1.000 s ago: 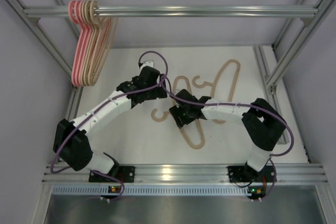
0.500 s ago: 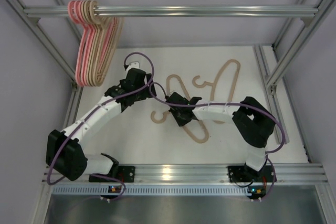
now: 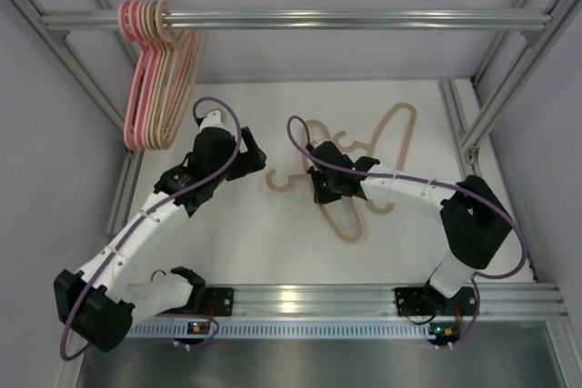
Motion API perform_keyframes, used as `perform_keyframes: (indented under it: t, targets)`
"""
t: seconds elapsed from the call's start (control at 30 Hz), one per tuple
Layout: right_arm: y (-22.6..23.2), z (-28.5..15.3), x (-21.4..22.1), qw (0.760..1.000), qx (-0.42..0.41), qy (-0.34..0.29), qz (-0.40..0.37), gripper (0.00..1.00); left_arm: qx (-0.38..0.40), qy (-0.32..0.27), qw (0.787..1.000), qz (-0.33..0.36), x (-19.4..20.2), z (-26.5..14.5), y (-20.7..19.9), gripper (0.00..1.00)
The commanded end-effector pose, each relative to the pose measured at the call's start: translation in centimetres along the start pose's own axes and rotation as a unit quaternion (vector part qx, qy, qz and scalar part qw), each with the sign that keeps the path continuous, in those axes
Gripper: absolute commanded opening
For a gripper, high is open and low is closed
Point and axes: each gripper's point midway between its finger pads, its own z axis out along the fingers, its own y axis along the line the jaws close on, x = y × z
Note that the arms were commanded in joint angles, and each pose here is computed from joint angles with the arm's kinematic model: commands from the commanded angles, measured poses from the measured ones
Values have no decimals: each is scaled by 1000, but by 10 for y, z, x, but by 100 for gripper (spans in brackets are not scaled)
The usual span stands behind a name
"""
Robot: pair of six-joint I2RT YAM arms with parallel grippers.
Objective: Organize the hangers
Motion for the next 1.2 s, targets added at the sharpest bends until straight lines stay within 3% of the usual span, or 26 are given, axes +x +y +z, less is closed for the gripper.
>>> perform_keyframes:
  t: [0.0,0.27,0.47,0.9,1.0,1.13,1.17]
  targets:
    - [12,-29,-43,993,-59,-78,67,0,66,-20,997,-41,-12,-15,-24,94]
    - [29,-66,-90,966,-135,-158,154,0,147,16,989,-18,19,-32,-77,93]
    - [39,-87,-113,944,-170,-194,205,0,159,31,987,20,54,-32,-106,91]
    - [44,-126,-133,901,-213,-230,299,0,130,31,988,72,100,-13,-118,75]
    - [46,-132,-134,894,-224,-234,311,0,123,24,989,74,101,-9,-116,68]
    - [45,-136,-132,887,-232,-238,321,0,117,16,990,74,102,-6,-114,49]
    - [45,-137,-132,885,-233,-239,324,0,117,16,990,75,102,-5,-113,37]
